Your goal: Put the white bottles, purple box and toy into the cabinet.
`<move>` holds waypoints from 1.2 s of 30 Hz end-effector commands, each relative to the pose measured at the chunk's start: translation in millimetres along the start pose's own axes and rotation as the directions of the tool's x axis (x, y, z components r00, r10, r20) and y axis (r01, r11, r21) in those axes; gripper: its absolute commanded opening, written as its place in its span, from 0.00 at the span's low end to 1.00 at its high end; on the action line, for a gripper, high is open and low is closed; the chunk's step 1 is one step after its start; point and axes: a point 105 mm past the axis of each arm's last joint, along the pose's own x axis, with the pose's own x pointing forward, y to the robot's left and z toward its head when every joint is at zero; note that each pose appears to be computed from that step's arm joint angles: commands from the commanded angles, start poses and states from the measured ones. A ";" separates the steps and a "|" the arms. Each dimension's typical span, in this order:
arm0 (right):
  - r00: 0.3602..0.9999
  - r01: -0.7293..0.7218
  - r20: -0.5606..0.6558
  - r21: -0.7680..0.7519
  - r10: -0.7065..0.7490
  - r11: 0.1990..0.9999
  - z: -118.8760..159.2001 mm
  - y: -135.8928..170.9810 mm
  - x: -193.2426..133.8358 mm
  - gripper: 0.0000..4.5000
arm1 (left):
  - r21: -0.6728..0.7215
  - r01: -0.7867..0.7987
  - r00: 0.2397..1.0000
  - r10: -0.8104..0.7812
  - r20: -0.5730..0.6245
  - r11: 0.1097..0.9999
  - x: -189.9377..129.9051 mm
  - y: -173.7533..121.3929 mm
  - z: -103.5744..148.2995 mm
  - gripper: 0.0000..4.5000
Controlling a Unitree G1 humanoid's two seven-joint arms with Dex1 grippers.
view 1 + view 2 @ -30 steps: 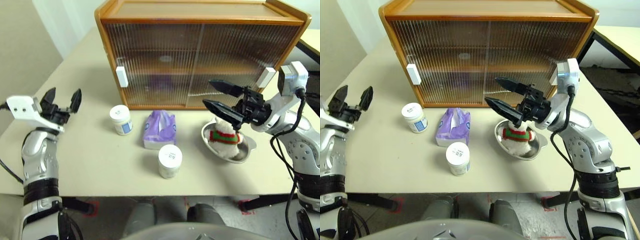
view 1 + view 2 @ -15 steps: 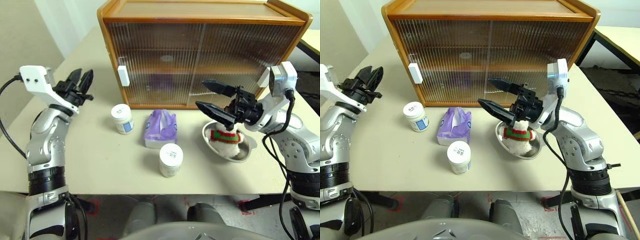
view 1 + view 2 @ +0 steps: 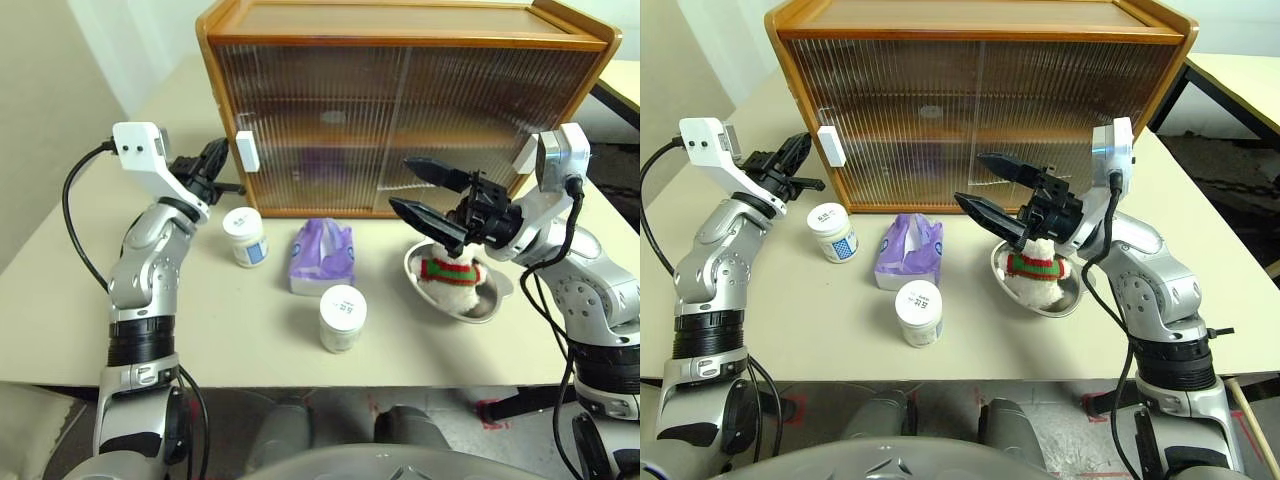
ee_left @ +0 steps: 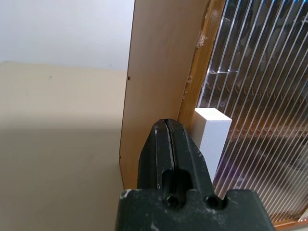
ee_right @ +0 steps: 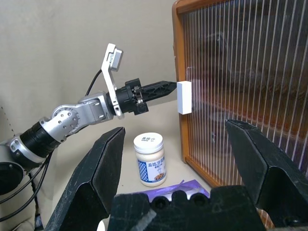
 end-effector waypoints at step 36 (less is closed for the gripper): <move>0.998 0.062 0.015 -0.038 -0.061 0.997 8.5 -4.0 -10.3 1.00 | -0.001 0.095 0.993 -0.095 -0.067 0.995 2.7 -16.6 -21.3 0.01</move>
